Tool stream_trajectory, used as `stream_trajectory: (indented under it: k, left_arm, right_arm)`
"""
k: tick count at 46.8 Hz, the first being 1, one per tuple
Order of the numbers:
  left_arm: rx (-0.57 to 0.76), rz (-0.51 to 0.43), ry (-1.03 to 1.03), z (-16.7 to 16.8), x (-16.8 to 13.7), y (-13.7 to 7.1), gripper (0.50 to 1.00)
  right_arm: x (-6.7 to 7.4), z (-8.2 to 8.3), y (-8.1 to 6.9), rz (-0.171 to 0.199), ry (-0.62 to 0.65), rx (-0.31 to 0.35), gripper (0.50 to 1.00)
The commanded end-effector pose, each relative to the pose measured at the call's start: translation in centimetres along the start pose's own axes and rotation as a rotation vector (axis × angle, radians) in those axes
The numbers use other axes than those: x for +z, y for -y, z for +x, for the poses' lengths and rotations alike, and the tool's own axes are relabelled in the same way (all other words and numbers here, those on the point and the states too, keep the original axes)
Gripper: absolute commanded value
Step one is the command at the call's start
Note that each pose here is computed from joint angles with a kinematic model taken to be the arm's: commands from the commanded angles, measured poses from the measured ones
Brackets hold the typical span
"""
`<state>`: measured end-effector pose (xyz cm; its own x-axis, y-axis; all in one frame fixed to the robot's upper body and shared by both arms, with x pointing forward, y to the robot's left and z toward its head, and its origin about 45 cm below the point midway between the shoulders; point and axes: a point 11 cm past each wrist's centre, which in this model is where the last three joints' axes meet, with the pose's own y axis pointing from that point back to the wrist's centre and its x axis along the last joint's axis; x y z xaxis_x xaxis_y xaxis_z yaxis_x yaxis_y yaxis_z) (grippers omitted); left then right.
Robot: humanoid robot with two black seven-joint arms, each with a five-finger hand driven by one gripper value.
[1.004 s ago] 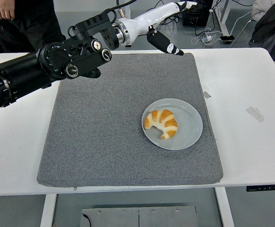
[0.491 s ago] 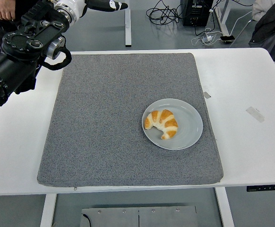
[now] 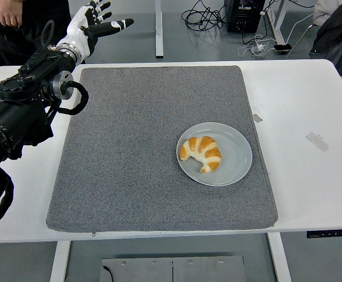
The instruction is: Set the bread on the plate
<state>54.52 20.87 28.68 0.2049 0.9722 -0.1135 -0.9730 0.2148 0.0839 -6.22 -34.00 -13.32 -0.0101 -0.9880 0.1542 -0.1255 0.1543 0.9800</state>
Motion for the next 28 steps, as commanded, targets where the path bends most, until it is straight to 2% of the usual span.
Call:
stream_trajectory:
  k: [1, 10, 20, 28]
  left_arm:
    - [-0.021, 0.025, -0.066, 0.6, -0.7, -0.3, 0.977]
    - [-0.054, 0.061, -0.168, 0.9, -2.7, -1.0, 0.978]
    - [-0.023, -0.002, -0.357, 2.7, -2.2, -1.4, 0.978]
    - [-0.01, -0.003, -0.38, 3.1, -2.7, -1.6, 0.977]
  right_arm:
    - [-0.2, 0.3, 0.1, 0.004, -0.006, 0.011, 1.0]
    - [-0.2, 0.0, 0.0, 0.003, 0.0, 0.0, 1.0]
    - [-0.2, -0.1, 0.0, 0.004, 0.002, -0.003, 1.0]
    - [-0.2, 0.0, 0.0, 0.003, 0.0, 0.0, 1.0]
